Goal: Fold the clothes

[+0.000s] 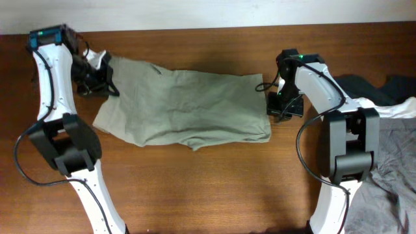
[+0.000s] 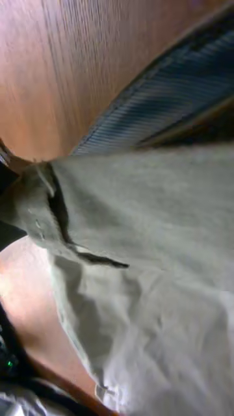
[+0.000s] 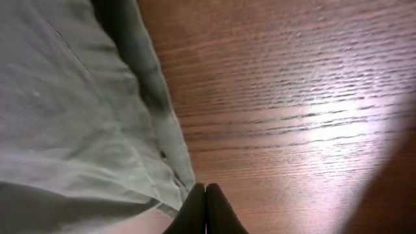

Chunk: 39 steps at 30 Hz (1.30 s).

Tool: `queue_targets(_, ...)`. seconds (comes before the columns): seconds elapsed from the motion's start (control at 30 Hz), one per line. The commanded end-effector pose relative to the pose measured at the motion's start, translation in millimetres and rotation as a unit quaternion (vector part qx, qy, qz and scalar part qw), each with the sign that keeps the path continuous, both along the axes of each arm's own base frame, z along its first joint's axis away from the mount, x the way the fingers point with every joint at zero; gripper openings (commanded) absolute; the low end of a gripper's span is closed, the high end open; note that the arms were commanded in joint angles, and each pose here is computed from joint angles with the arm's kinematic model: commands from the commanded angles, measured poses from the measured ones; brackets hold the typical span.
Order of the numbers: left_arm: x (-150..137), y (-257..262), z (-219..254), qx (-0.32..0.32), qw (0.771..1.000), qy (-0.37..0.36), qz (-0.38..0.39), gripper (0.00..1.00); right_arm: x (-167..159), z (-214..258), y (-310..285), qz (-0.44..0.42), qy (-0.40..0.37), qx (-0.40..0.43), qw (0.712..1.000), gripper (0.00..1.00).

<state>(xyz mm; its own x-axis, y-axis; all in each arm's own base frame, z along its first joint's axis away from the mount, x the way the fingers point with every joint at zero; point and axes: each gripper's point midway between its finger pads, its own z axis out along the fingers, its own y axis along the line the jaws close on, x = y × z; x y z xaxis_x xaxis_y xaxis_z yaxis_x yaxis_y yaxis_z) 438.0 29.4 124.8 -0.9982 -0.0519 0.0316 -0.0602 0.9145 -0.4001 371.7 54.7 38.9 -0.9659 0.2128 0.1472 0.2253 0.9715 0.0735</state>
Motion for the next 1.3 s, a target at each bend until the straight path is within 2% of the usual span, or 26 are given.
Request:
queue_targets(0.0,3.2,-14.7,41.3,0.045,0.998,-0.049,-0.012,0.0,10.2,18.4,0.0,0.007,-0.035,-0.004,0.999,0.05)
queue_targets(0.2,8.0,-66.2,56.8,0.037,0.996,-0.071,-0.046,0.0,21.4,17.2,-4.6,0.007,-0.057,-0.016,0.998,0.05)
queue_targets(0.27,5.3,-70.9,67.5,0.08,0.993,-0.079,-0.039,0.0,25.4,15.4,-11.7,0.008,-0.066,-0.037,0.997,0.05)
queue_targets(0.4,-3.6,-102.9,88.9,0.082,0.989,-0.104,-0.061,0.0,22.4,-2.1,-14.7,-0.001,-0.066,-0.039,0.997,0.05)
queue_targets(0.57,-5.0,-117.5,96.0,0.099,0.987,-0.113,-0.057,0.0,2.7,-34.1,27.9,0.0,-0.049,0.071,0.996,0.04)
queue_targets(0.67,-2.3,-123.3,108.8,0.096,0.985,-0.133,-0.052,0.0,-32.0,-44.7,66.6,0.029,-0.003,0.115,0.993,0.04)
queue_targets(0.77,-4.1,-132.6,109.9,0.096,0.984,-0.136,-0.063,0.0,-36.3,-45.4,71.2,0.04,-0.001,0.091,0.995,0.04)
queue_targets(0.9,-7.5,-152.8,109.0,0.113,0.981,-0.14,-0.072,0.0,-27.7,-43.4,32.2,0.031,-0.005,0.05,0.998,0.05)
queue_targets(1.07,-7.4,-223.0,114.8,0.09,0.976,-0.179,-0.081,0.0,-31.4,-43.4,28.5,0.027,0.003,0.049,0.998,0.05)
queue_targets(1.27,-23.5,-273.6,92.1,0.102,0.975,-0.171,-0.099,0.0,-27.5,-44.5,29.7,0.027,-0.004,0.05,0.998,0.05)
